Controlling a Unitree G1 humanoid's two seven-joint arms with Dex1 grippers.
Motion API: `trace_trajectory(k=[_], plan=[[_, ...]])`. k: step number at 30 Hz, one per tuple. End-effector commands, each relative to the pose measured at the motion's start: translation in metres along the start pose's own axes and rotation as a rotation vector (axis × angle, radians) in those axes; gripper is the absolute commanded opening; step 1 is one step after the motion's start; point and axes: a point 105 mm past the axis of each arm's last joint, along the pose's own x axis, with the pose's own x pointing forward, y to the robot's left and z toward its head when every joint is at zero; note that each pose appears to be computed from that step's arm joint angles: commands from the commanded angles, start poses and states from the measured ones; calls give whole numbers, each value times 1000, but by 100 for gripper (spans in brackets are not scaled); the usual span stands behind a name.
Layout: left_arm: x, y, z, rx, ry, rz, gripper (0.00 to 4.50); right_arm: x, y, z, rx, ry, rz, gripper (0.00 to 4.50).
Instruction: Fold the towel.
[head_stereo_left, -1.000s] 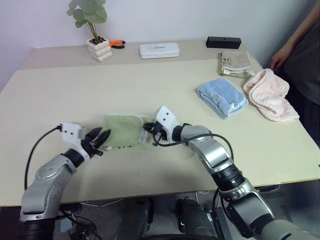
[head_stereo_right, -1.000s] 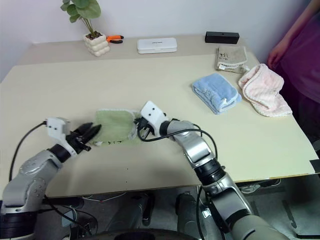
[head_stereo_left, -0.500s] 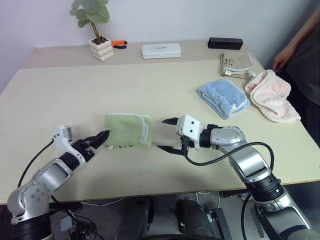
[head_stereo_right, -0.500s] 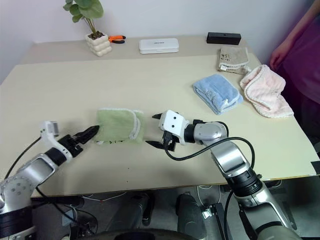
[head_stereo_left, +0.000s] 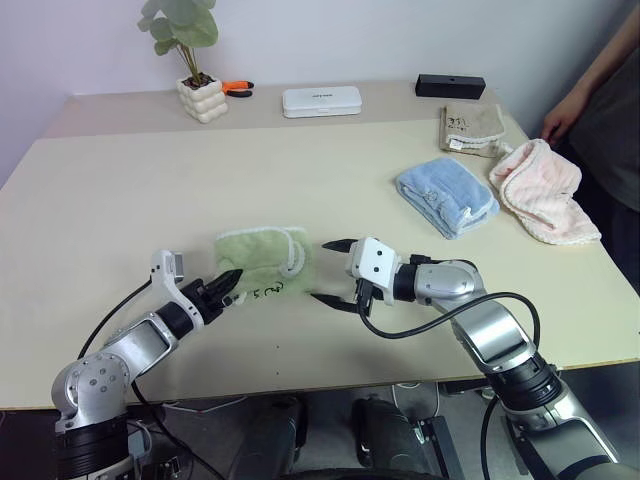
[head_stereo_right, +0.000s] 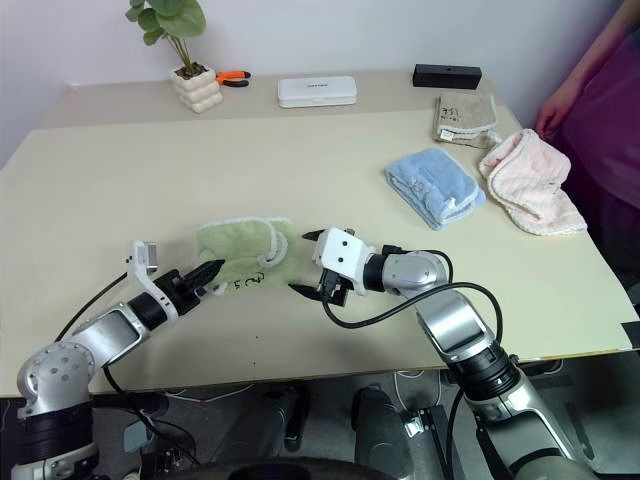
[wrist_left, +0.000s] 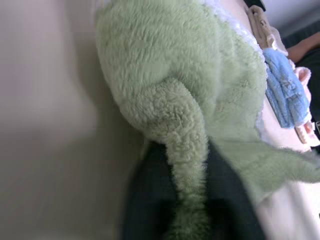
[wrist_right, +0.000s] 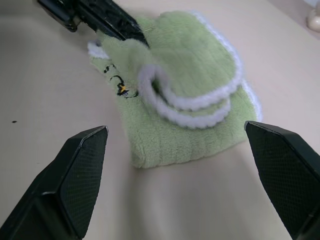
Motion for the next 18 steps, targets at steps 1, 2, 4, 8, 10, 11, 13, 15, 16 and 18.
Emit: trace_trajectory(k=[1,2,4,8,10,11,13,15,16,18], plan=[[-9,3,52,33,-267,41,9,-2,-4,17,-55,-50,-25,450],[-19,17,78,8,-399,118,9,-3,-5,17,-57,-49,-28,450],[-40,39,110,-44,-581,232,9,-3,-6,17,-60,-48,-32,450],[-112,83,158,-184,-997,503,9,-4,-7,16,-63,-46,-31,450],[-140,100,160,-242,-1101,597,9,-4,-7,15,-64,-45,-28,450],[-159,117,151,-319,-1151,677,9,-2,-6,16,-67,-48,-23,450],[-178,142,126,-442,-1174,797,9,0,-6,17,-71,-53,-16,450],[-181,149,108,-508,-1169,834,9,0,-7,16,-72,-53,-14,450],[-181,150,104,-527,-1172,839,9,0,-8,16,-73,-53,-14,450],[-187,152,92,-586,-1199,855,77,-1,-8,15,-78,-50,-8,450]])
